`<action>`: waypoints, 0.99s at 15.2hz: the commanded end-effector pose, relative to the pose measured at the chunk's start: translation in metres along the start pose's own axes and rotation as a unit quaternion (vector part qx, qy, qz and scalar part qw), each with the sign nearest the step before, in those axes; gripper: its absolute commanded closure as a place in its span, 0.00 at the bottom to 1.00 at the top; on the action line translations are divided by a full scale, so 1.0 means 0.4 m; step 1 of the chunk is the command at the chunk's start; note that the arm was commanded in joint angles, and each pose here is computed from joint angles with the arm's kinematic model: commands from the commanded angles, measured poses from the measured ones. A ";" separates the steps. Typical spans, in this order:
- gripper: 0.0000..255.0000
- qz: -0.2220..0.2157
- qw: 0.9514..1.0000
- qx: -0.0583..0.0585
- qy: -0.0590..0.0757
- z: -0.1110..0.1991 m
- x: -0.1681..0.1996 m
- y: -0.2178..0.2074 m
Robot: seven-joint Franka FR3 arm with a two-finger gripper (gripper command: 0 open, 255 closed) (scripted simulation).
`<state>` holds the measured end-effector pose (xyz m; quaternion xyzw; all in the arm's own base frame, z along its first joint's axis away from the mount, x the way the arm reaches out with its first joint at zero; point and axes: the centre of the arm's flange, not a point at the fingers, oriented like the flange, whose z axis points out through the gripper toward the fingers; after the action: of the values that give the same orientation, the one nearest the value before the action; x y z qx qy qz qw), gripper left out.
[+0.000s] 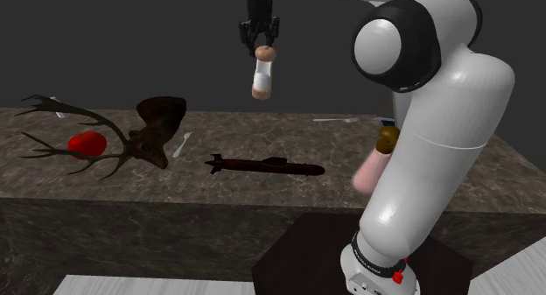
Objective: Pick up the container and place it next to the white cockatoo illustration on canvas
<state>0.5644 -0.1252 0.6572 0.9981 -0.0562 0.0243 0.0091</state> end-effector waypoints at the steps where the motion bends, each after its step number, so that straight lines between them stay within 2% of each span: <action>1: 1.00 0.000 1.000 0.000 0.000 -0.029 0.003 0.000; 2: 1.00 0.000 1.000 0.000 0.000 -0.032 0.004 0.000; 13: 1.00 0.000 1.000 0.000 0.000 -0.035 -0.150 0.329; 14: 1.00 0.001 1.000 0.000 0.000 -0.034 -0.134 0.297; 15: 0.00 0.001 1.000 0.000 0.000 -0.034 -0.134 0.297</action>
<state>0.4970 -0.2371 0.6700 0.9980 -0.0569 0.0241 0.0093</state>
